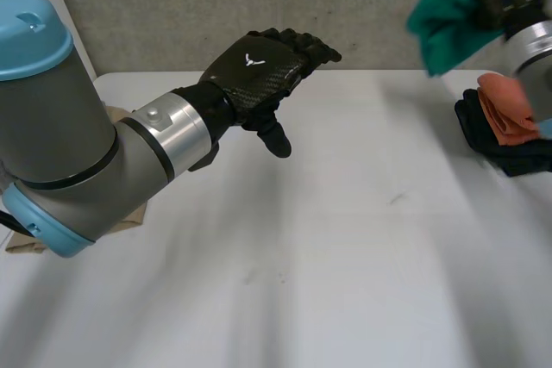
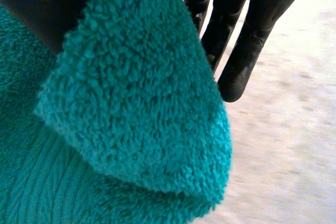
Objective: Fold the laundry.
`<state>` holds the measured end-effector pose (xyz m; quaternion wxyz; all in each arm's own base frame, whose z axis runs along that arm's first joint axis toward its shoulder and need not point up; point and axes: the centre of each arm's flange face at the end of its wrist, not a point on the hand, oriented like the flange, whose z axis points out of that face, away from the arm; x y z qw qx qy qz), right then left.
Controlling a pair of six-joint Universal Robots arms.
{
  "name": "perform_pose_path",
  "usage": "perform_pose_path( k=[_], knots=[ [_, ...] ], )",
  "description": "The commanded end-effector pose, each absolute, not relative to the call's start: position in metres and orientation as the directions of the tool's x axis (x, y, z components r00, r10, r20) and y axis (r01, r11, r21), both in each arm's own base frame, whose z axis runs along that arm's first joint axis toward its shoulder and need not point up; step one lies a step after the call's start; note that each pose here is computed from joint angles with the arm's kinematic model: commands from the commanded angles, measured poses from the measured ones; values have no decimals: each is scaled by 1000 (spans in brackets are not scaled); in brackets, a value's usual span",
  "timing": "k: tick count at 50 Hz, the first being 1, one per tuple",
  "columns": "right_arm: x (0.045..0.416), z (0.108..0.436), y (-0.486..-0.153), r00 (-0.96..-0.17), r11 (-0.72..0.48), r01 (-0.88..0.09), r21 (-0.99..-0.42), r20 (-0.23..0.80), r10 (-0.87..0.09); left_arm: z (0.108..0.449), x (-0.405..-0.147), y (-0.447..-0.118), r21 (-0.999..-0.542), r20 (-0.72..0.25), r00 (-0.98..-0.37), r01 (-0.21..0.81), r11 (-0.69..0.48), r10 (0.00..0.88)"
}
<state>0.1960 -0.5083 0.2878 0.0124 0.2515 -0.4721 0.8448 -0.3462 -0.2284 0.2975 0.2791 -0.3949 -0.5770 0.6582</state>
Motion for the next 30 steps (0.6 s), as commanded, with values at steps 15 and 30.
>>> perform_pose_path(
  k=[15, 30],
  knots=[
    [6, 141, -548, -894, -341, -335, -879, 411, -182, 285, -350, -224, -983, -184, -517, 104, -152, 836],
    [-11, 177, -512, -891, -321, -327, -889, 403, -210, 286, -353, -216, -983, -184, -501, 101, -154, 845]
  ],
)
